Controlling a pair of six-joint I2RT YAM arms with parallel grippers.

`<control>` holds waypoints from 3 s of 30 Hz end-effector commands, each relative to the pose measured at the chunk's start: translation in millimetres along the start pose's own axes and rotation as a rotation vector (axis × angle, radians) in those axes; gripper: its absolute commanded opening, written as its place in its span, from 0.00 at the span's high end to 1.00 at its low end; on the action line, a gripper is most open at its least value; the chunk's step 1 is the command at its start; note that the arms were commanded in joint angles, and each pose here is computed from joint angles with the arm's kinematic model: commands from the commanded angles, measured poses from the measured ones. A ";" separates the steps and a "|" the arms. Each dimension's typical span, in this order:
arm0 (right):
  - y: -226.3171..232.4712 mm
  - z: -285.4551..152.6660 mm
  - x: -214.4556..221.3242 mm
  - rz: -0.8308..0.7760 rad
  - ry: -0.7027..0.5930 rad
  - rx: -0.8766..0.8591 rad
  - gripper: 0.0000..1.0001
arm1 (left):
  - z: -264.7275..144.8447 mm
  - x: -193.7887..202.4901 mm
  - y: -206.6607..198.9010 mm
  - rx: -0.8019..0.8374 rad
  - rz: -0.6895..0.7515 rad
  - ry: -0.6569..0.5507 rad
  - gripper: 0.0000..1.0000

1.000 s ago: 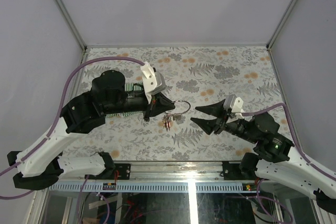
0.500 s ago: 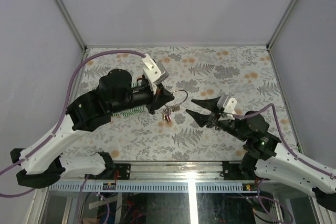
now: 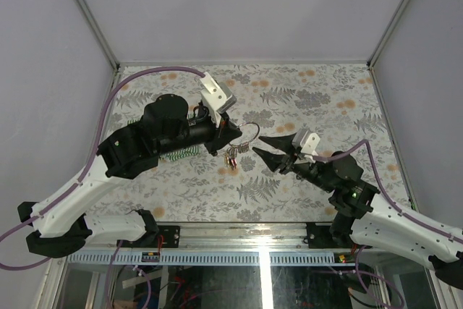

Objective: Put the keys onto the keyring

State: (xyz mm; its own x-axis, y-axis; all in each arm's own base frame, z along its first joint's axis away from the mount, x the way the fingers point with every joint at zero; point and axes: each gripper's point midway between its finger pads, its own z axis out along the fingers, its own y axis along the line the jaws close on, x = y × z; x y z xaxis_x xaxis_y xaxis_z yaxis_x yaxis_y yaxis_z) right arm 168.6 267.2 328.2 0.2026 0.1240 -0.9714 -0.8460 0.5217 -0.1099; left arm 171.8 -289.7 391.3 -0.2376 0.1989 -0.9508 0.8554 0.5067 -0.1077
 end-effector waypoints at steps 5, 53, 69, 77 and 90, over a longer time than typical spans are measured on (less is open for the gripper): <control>5.3 7.6 -13.5 0.003 -0.056 -0.028 0.58 | -8.8 -33.9 -1.6 -0.002 -0.005 -0.124 1.00; 4.3 15.6 -10.0 0.023 -0.054 -0.018 0.71 | -7.4 -30.0 -7.5 0.038 0.019 -0.113 1.00; -2.0 13.1 -11.6 0.007 -0.053 0.014 0.72 | -7.8 -30.1 -8.6 0.043 0.019 -0.114 1.00; -3.8 11.7 -12.0 0.002 -0.052 0.023 0.71 | -6.3 -29.6 -8.7 0.045 0.020 -0.111 1.00; -2.3 16.2 -12.9 0.012 -0.062 0.016 0.70 | -5.8 -29.7 -9.0 0.046 0.017 -0.116 1.00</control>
State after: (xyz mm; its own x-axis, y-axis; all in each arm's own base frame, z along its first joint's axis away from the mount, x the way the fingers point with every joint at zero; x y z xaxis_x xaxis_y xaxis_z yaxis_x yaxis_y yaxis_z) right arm 175.9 279.0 317.1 0.1738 0.1066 -0.9790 -0.8496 0.5190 -0.0943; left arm 168.1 -291.9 392.1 -0.2367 0.1980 -0.9512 0.8665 0.4859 -0.1145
